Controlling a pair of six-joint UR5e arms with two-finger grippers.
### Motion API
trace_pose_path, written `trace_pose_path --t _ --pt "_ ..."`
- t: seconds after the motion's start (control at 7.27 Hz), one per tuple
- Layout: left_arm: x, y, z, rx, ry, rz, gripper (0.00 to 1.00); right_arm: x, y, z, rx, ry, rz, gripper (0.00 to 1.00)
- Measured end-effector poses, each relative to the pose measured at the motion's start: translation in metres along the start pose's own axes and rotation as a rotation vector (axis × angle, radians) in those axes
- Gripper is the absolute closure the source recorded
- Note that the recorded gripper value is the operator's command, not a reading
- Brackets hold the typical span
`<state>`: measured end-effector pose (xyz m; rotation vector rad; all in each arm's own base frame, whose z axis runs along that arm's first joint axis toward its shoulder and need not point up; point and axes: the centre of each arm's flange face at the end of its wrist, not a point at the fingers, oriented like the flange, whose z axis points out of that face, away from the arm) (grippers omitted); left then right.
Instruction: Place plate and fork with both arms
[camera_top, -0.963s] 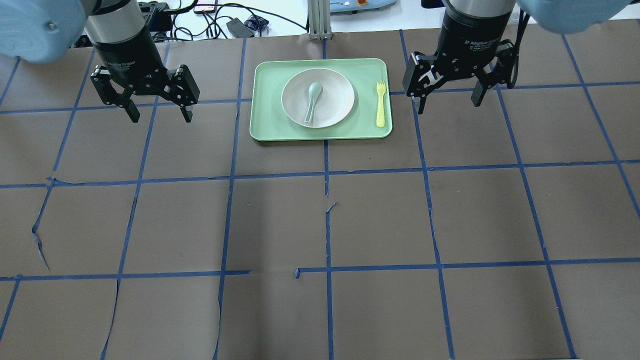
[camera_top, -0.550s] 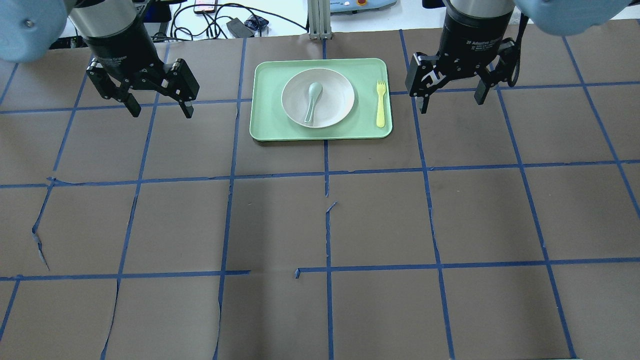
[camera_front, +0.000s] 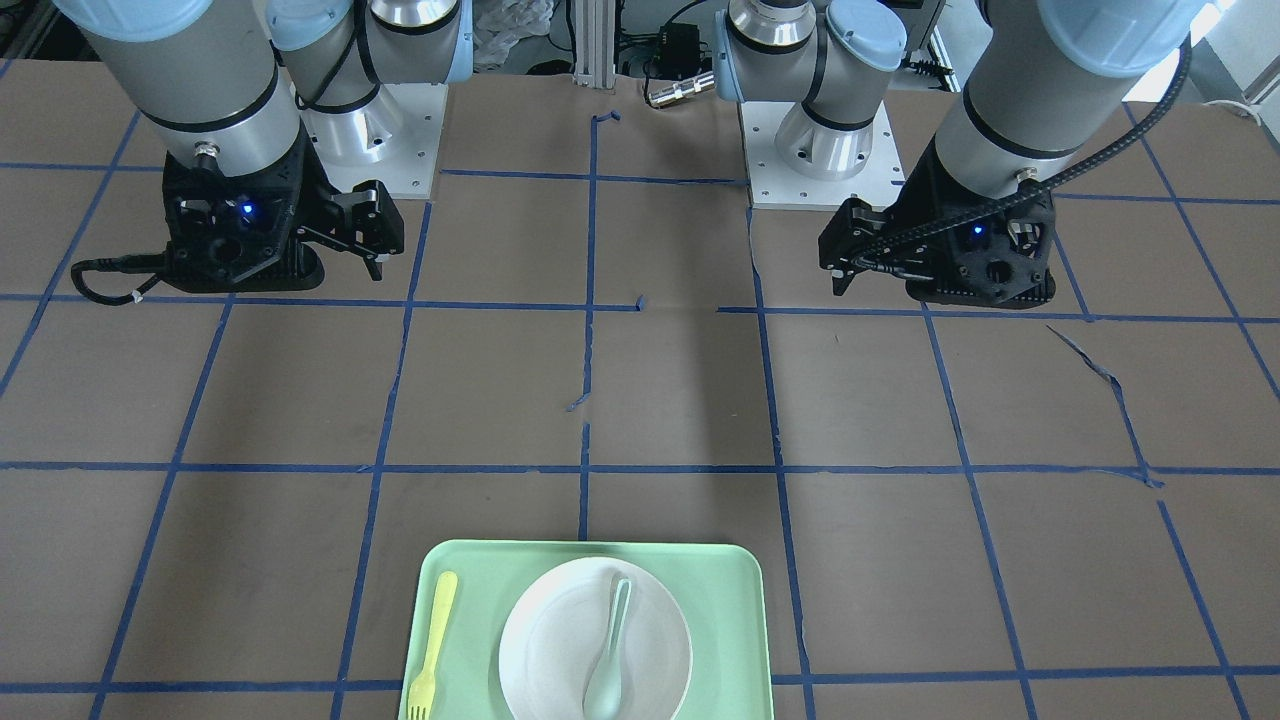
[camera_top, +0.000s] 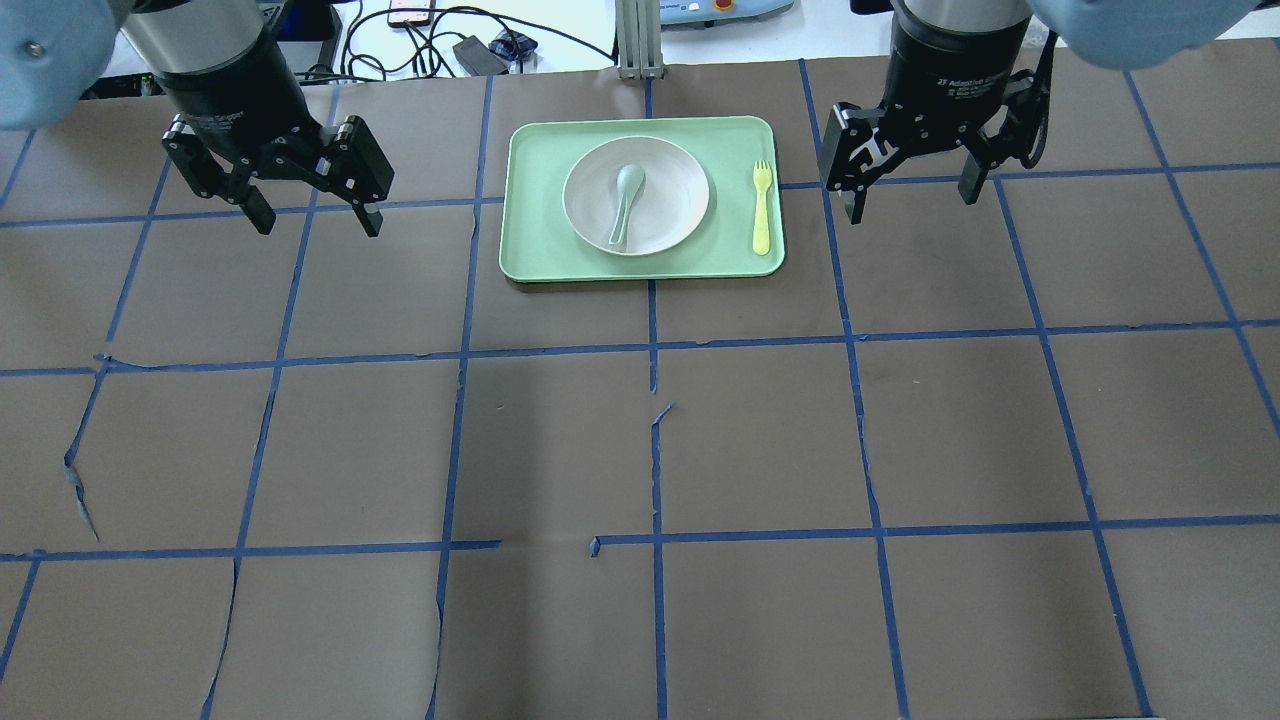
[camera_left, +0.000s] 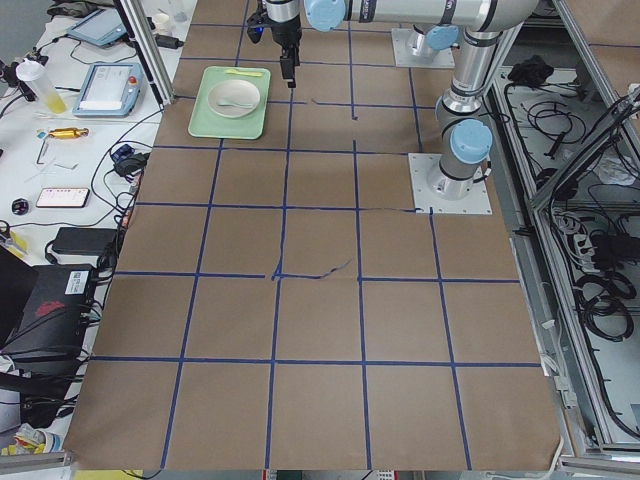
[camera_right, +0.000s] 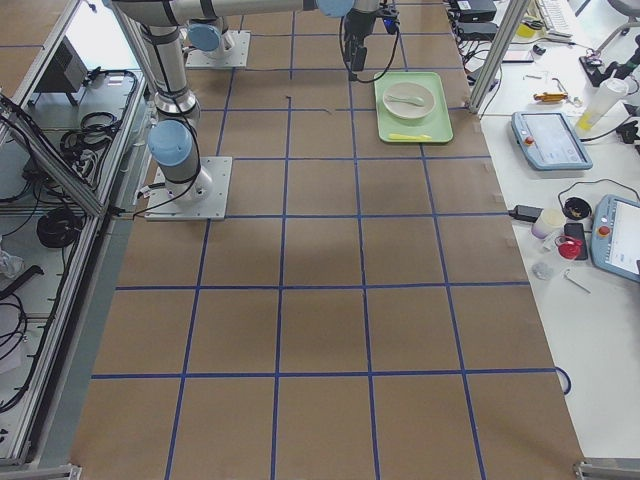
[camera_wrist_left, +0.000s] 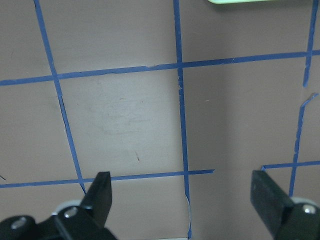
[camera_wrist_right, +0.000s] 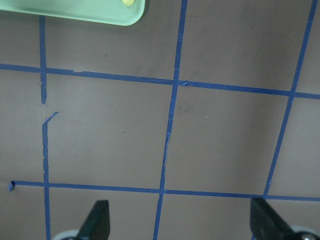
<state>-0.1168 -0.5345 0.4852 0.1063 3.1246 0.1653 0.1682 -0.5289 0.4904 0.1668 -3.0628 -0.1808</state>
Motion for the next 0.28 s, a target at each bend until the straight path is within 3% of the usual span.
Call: trace_pose_path --t 0.28 --pt "0.0002 0.0002 0.0002 0.0 -0.001 -0.005 0.0 0.0006 0.0003 -0.0001 -0.001 0.005 -0.009 0.0"
